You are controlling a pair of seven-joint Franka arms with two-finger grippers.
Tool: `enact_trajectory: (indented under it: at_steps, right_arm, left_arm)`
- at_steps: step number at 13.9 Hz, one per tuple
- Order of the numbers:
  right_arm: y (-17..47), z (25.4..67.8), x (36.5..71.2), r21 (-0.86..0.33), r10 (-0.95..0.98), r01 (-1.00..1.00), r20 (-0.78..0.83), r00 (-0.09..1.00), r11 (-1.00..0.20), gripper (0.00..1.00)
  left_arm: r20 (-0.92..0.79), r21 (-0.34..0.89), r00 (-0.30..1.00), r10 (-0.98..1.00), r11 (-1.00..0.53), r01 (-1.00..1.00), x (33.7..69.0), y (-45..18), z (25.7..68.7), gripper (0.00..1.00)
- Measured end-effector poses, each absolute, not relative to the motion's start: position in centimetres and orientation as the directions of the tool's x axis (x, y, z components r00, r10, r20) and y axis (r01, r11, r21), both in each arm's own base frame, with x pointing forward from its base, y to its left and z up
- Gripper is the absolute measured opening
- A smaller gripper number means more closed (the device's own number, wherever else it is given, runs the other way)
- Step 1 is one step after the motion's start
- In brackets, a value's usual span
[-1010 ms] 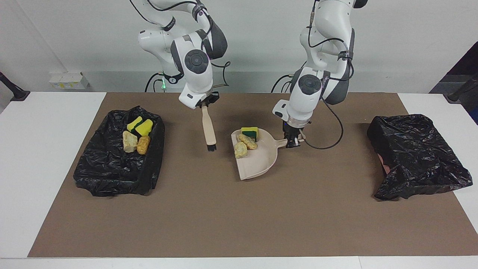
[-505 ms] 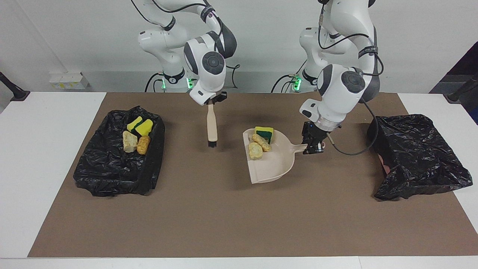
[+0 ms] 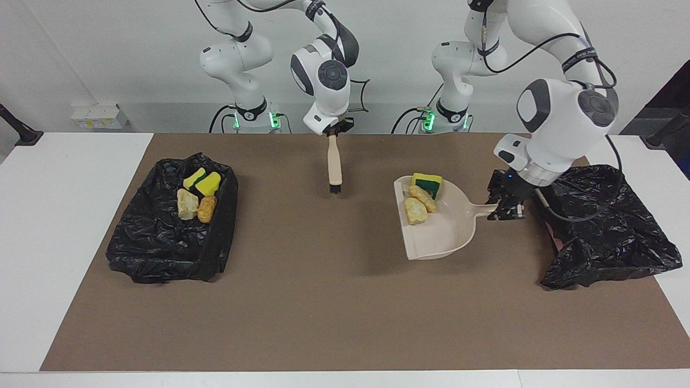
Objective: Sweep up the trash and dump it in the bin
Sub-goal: 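Carry the dustpan to the nearby bag and tip it with the left gripper, then lower the brush onto the table with the right gripper and withdraw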
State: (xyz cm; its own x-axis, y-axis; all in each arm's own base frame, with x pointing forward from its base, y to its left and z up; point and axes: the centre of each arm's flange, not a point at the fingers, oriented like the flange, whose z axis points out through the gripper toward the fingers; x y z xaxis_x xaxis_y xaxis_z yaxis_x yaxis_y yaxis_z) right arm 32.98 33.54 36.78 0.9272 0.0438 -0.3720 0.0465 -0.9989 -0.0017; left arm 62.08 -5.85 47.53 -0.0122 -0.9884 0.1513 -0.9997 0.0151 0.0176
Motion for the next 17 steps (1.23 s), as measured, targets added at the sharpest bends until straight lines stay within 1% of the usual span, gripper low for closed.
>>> enact_trajectory:
  at_steps: [5, 7, 11, 13, 14, 15, 16, 17]
  right_arm:
    - [37.2, 33.1, 31.7, -0.015, 0.011, 0.007, -0.320, 0.947, -1.000, 0.27]
    - [37.6, 32.6, 31.5, -0.014, 0.005, 0.001, -0.318, 0.948, -1.000, 0.27]
    - [38.2, 32.1, 31.6, -0.030, 0.006, -0.003, -0.302, 0.953, -1.000, 0.27]
    - [38.4, 32.0, 31.6, -0.031, 0.007, -0.002, -0.303, 0.953, -1.000, 0.44]
    - [38.5, 32.3, 31.9, -0.038, 0.006, -0.006, -0.296, 0.955, -0.999, 0.56]
    - [38.5, 32.8, 32.7, -0.052, -0.001, -0.016, -0.281, 0.960, -0.999, 0.69]
    - [38.2, 33.6, 33.9, -0.063, -0.013, -0.030, -0.262, 0.965, -0.998, 0.78]
    - [37.6, 34.6, 35.5, -0.072, -0.030, -0.048, -0.236, 0.971, -0.996, 0.91]
  left_arm:
    - [0.090, 0.030, -0.010, -0.996, 0.012, -0.999, 61.9, 5.7, 47.0, 0.31]
    - [0.062, 0.029, -0.029, -0.998, 0.031, -0.999, 61.5, 9.2, 47.1, 0.31]
    - [-0.006, 0.030, -0.065, -0.998, 0.064, -0.997, 59.7, 18.4, 47.7, 0.31]
    - [-0.042, 0.017, -0.068, -0.997, 0.068, -0.998, 58.4, 23.4, 48.7, 0.31]
    - [-0.070, 0.007, -0.079, -0.994, 0.078, -0.997, 57.9, 25.7, 49.2, 0.31]
    - [-0.099, -0.005, -0.087, -0.991, 0.088, -0.996, 57.5, 27.7, 49.7, 0.31]
    - [-0.120, -0.013, -0.086, -0.989, 0.088, -0.996, 57.2, 29.2, 50.0, 0.31]
    - [-0.139, -0.016, -0.078, -0.987, 0.081, -0.997, 57.0, 30.2, 50.1, 0.31]
